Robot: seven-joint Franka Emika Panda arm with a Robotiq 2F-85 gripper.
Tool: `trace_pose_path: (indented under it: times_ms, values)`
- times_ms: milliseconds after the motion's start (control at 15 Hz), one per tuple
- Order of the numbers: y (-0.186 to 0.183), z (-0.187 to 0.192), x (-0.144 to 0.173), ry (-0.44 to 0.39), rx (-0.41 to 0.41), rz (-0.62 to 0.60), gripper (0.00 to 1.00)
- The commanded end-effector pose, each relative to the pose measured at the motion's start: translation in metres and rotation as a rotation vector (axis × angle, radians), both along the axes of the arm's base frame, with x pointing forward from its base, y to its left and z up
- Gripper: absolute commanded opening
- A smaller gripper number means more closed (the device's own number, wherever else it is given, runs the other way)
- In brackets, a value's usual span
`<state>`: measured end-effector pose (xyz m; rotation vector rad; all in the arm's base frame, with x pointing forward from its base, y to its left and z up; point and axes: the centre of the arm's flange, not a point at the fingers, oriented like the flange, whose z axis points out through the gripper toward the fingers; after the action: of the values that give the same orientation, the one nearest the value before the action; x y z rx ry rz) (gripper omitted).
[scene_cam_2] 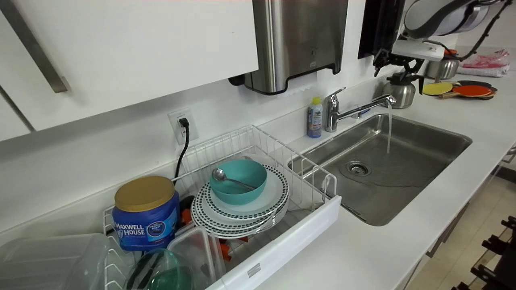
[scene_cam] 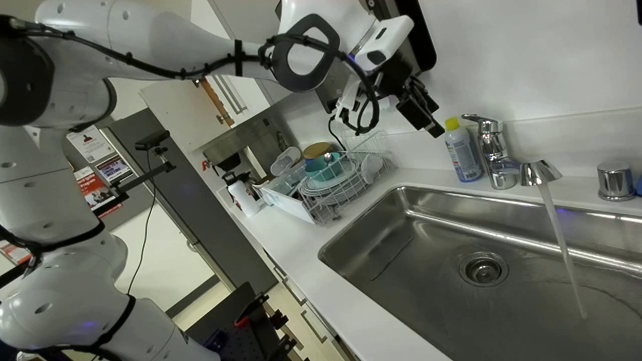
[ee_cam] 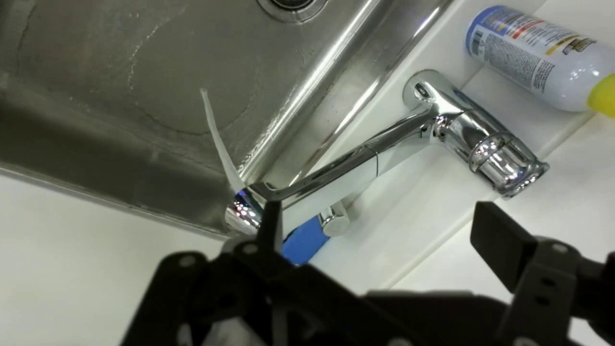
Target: Close the tap faucet
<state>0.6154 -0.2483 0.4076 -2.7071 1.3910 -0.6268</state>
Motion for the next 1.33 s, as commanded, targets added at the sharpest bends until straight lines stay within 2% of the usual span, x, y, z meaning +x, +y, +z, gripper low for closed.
trace_pose_path:
  times_ms: [0,333,400,733,800,867,1067,1267]
  values:
    - [-0.018,0.025,0.049,0.085,0.010,0.088,1.00]
    - [-0.027,0.035,0.071,0.165,-0.051,0.208,1.00]
    - [-0.015,0.032,0.045,0.134,-0.028,0.168,1.00]
    - [-0.017,0.022,0.057,0.141,-0.047,0.185,1.00]
    - [-0.015,0.018,0.060,0.129,-0.043,0.179,0.75]
    - [-0.014,0.017,0.062,0.123,-0.033,0.177,0.74]
    - [-0.012,0.010,0.070,0.077,-0.004,0.169,0.50]
    - [-0.009,0.003,0.078,-0.004,0.006,0.163,0.27]
